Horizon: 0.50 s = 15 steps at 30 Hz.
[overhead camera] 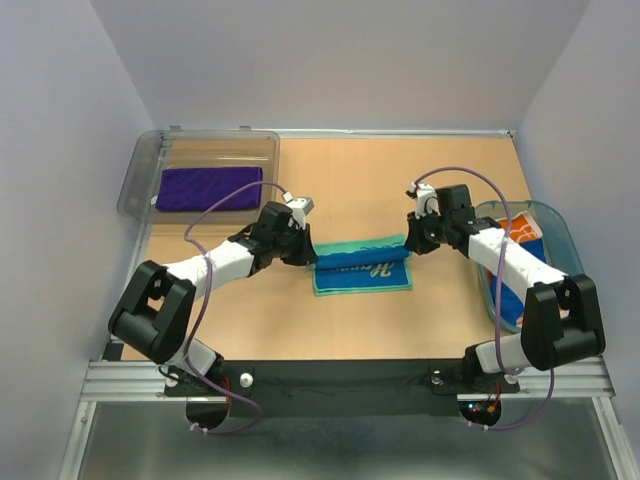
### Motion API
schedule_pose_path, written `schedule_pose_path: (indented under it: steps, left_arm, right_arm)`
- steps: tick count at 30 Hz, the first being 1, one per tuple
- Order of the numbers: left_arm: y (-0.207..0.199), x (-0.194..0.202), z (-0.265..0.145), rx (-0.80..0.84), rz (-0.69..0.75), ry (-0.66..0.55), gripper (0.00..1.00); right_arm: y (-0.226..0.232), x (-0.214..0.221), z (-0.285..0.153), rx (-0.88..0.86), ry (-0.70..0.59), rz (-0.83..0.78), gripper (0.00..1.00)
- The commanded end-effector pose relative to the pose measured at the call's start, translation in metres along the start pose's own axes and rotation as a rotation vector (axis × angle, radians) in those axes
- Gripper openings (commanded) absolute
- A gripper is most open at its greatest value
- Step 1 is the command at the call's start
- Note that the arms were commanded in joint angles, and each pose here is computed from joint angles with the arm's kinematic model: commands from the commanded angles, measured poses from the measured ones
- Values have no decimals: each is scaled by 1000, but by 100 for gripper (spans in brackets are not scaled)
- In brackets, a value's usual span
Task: Fold and stack the towels
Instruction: Fold the towel
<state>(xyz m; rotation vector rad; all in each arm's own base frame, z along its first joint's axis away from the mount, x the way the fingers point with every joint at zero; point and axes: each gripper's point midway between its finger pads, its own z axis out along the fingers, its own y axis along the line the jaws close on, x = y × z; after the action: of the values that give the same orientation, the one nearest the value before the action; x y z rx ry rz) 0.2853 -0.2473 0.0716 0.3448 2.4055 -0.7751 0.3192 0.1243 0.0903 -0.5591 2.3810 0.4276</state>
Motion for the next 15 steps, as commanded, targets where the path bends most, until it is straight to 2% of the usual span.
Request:
schedule_pose_path:
  steps: [1, 15]
  left_arm:
    - [-3, -10, -14, -15, 4, -67, 0]
    - [-13, -8, -30, -8, 9, -84, 0]
  right_arm:
    - [-7, 7, -3, 51, 1, 49, 1]
    - [-4, 3, -17, 77, -44, 126, 0]
